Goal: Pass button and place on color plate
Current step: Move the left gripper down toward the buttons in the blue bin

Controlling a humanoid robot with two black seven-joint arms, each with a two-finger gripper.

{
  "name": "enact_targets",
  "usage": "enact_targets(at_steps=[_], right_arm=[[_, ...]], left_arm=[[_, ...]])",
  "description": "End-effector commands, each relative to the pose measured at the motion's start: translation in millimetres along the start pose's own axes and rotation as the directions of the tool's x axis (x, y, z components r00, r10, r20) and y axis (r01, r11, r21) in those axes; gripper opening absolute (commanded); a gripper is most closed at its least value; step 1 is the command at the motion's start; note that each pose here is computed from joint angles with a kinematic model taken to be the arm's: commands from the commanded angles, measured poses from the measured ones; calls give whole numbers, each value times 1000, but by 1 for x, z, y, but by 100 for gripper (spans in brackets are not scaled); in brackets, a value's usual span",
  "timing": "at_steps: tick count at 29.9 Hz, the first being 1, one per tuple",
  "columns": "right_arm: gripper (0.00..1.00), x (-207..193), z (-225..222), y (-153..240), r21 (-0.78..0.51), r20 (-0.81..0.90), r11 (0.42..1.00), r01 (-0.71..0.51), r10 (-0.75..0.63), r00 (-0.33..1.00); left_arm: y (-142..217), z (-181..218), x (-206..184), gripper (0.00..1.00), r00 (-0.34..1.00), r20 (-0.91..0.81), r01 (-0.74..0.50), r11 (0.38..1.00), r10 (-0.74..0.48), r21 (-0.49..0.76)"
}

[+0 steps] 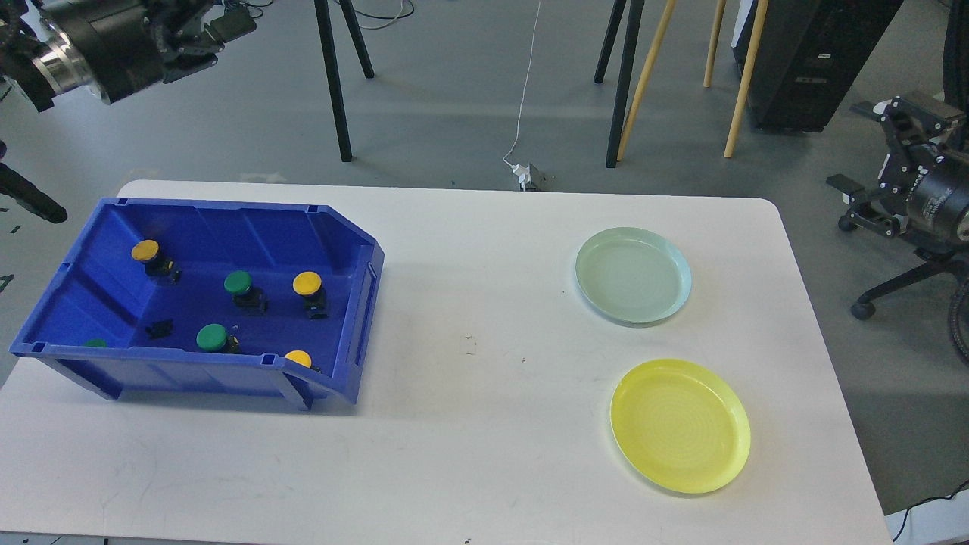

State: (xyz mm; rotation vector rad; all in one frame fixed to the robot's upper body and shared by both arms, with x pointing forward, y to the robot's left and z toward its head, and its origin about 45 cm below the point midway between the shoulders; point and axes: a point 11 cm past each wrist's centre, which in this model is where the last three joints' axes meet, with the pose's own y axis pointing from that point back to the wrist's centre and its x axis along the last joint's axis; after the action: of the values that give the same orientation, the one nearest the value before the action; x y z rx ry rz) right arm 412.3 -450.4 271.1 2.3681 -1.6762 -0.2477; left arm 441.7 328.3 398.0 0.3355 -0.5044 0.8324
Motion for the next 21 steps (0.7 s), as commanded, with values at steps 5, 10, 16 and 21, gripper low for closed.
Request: enact_targets(at_steps=[5, 10, 16, 21], right_arm=[[99, 1, -4, 0, 10, 0, 1000, -2, 2, 1000], [99, 2, -8, 0, 25, 4, 1000, -6, 5, 1000], [99, 1, -8, 0, 24, 2, 1000, -2, 2, 1000], [99, -1, -16, -3, 38, -4, 999, 4, -4, 1000]], left_arm=[[-1, -24, 4, 100, 998, -54, -40, 999, 42, 31], [1, -19, 7, 100, 998, -50, -48, 999, 49, 20], [34, -40, -24, 100, 979, 155, 100, 975, -133, 200], [50, -62, -44, 100, 859, 387, 178, 905, -334, 387]])
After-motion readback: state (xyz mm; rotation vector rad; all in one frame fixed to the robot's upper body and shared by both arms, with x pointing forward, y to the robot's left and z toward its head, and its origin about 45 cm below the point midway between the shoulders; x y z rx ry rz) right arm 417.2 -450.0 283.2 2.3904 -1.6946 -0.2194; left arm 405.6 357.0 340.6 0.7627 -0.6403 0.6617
